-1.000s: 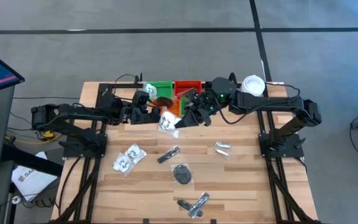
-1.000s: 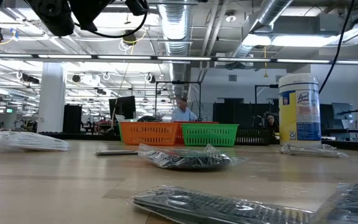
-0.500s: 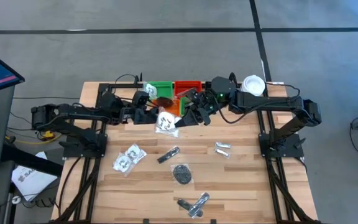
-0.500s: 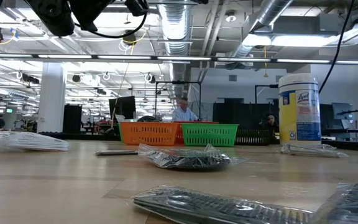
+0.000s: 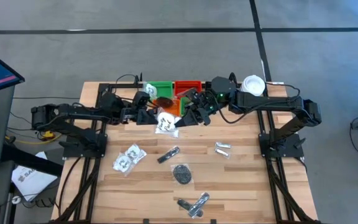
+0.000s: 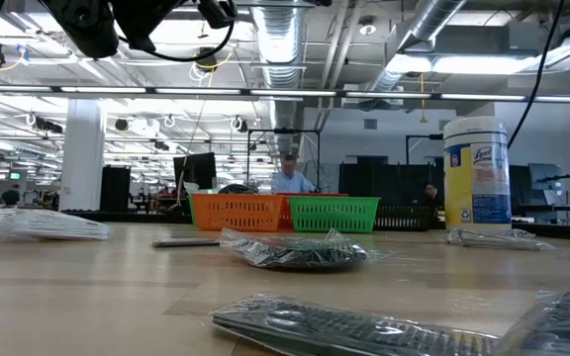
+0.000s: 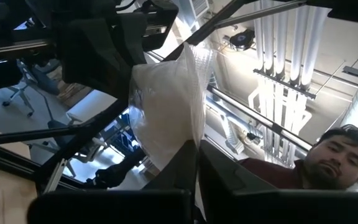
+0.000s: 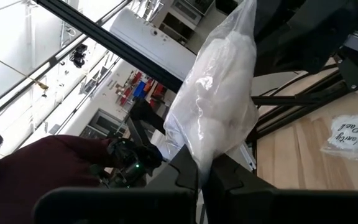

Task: Pick & Place Travel size toiletries
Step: Put the vanity pack into the green bin

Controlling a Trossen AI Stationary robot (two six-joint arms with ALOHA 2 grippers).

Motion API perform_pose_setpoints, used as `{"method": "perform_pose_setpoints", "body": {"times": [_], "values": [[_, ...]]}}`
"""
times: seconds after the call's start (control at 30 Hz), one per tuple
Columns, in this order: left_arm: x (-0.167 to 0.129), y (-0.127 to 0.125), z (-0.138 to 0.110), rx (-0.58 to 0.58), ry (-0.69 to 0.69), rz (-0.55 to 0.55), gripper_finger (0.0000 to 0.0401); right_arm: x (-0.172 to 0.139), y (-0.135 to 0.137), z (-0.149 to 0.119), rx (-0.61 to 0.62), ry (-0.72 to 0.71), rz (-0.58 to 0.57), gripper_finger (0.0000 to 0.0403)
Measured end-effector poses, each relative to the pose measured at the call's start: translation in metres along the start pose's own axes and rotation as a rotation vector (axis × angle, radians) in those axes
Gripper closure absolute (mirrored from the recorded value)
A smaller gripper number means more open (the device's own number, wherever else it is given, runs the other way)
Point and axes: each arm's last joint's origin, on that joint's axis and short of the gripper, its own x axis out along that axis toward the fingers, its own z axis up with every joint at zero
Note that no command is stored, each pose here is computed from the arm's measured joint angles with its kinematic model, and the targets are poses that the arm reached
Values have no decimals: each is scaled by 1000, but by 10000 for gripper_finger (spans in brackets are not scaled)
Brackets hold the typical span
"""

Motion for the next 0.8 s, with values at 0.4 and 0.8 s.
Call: {"method": "perform_pose_setpoints", "body": {"times": [0.4, 0.8], "values": [[-6, 4, 6, -19, -11, 34, 400, -4, 6, 1, -12, -6, 14, 305], [-25, 9, 24, 2, -68, 101, 401, -19, 17, 9, -53, -32, 47, 202]]}}
